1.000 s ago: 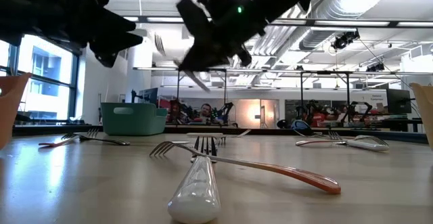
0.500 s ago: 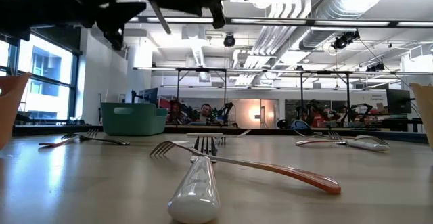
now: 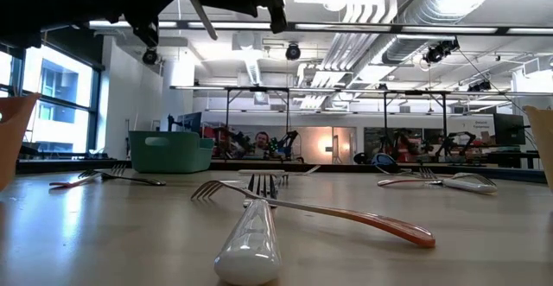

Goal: Sort silverware by color (type)
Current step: Put the white fork into the green bin

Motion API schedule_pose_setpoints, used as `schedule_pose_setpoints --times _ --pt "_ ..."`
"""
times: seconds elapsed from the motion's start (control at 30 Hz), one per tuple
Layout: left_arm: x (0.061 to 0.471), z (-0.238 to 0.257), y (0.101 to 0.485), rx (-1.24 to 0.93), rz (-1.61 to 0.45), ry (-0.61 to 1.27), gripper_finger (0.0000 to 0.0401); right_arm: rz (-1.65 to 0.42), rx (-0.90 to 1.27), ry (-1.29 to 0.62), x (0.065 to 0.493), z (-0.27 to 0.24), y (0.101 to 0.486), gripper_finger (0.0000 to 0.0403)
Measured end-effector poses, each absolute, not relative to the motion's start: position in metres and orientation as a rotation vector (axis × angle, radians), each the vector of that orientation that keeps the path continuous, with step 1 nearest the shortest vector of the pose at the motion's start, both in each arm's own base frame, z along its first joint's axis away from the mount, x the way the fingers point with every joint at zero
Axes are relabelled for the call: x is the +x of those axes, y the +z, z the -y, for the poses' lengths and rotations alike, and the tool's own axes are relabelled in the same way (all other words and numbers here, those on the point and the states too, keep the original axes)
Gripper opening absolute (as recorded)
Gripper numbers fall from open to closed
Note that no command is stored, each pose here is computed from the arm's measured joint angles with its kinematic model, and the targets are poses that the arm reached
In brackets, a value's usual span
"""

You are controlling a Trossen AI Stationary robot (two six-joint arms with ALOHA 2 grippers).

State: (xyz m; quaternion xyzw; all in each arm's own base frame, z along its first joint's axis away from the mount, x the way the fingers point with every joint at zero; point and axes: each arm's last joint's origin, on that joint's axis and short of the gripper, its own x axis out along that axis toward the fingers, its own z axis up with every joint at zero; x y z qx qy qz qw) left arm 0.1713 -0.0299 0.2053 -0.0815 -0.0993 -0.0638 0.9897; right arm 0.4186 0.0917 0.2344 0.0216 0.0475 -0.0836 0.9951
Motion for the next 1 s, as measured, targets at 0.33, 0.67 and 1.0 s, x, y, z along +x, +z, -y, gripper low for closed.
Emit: schedule_pose_setpoints --times 0.33,0.67,1.0 --pt "0.17 0.03 0.21 -0.149 0.25 -0.153 0.0147 -0.085 0.041 -0.146 0.419 -0.091 0.235 0.0012" --pt "0.186 0.033 0.215 -0.136 0.223 -0.159 0.0147 -0.086 0.035 -0.154 0.42 -0.087 0.235 0.0012" --pt "0.199 0.036 0.218 -0.09 0.208 -0.153 0.0086 -0.082 0.018 -0.153 0.42 -0.087 0.236 0.0012"
